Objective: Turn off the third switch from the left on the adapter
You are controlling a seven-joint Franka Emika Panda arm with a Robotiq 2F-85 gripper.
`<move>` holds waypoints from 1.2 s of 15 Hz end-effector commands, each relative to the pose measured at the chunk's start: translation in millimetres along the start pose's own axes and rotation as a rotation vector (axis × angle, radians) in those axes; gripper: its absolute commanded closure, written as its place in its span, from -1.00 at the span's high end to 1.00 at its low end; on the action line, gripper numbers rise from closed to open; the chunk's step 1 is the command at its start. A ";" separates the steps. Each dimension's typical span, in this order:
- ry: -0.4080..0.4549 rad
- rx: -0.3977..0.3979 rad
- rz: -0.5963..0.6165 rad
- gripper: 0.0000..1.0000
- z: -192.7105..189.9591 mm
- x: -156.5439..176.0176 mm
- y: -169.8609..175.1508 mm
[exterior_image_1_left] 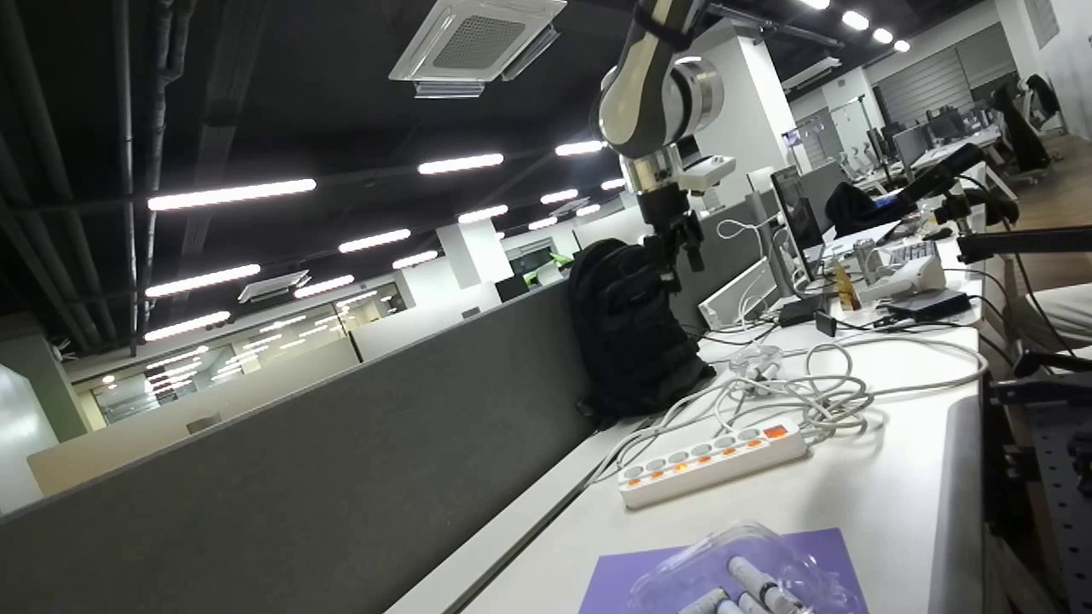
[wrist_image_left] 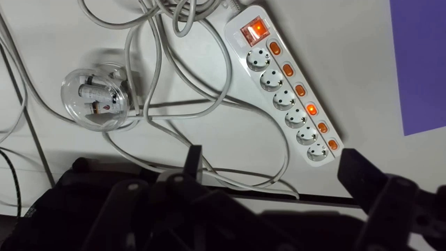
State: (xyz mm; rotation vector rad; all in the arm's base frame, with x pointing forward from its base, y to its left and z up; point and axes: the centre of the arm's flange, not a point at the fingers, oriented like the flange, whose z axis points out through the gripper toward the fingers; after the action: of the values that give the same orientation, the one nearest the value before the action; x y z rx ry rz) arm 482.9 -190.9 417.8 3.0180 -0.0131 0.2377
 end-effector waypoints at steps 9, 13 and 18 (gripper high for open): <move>-0.128 0.055 -0.083 -0.35 105.2 83.8 -40.8; -0.148 0.040 -0.134 -0.91 126.4 94.0 -62.9; -0.167 0.045 -0.177 -0.98 141.7 83.9 -74.7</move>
State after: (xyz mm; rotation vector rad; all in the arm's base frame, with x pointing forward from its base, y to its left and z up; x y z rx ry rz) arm 589.1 -132.9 283.4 3.0498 0.2468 -0.0311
